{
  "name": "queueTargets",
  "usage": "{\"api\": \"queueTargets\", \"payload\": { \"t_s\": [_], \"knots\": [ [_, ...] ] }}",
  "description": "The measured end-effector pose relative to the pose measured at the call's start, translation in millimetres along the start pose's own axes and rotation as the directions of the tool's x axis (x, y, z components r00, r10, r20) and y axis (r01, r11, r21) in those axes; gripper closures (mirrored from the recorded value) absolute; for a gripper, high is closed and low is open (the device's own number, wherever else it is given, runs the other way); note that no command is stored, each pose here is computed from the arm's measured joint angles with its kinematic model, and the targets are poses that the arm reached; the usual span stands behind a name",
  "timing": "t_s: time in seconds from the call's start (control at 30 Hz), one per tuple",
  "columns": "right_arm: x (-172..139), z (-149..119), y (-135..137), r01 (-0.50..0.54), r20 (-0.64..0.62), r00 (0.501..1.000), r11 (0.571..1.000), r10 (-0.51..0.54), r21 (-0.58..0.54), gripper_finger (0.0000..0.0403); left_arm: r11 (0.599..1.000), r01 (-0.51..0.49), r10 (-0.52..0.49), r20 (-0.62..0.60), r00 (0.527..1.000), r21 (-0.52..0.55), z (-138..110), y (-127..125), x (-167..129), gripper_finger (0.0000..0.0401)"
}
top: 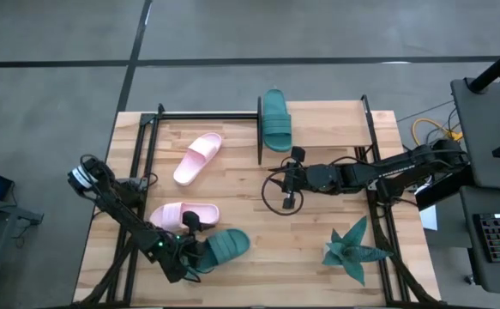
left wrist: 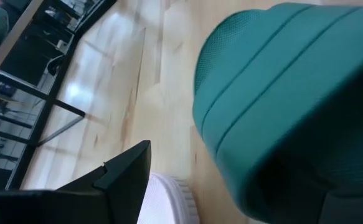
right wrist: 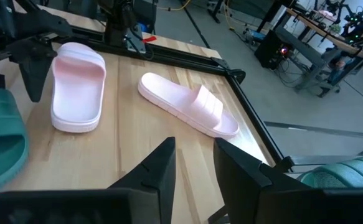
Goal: Pick and place slides into the shelf
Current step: Put the green slipper on the shelf
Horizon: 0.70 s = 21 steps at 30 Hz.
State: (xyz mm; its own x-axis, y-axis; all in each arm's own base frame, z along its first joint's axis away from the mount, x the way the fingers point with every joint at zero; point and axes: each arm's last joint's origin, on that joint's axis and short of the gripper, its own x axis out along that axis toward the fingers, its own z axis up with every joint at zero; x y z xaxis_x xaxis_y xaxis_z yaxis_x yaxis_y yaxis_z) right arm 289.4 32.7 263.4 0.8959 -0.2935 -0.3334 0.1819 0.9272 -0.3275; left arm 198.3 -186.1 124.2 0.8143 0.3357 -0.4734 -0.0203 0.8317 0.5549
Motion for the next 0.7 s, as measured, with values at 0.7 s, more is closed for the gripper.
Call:
{"api": "queueTargets", "payload": {
  "t_s": [0.7],
  "knots": [
    [0.0, -0.4, 0.0, 0.0, -0.004, 1.0, 1.0, 0.0, -0.001, 0.0314, 0.998, -0.061, 0.061, 0.023, 0.998, -0.001, 4.9, 3.9, 7.0, 0.0144]
  ]
}}
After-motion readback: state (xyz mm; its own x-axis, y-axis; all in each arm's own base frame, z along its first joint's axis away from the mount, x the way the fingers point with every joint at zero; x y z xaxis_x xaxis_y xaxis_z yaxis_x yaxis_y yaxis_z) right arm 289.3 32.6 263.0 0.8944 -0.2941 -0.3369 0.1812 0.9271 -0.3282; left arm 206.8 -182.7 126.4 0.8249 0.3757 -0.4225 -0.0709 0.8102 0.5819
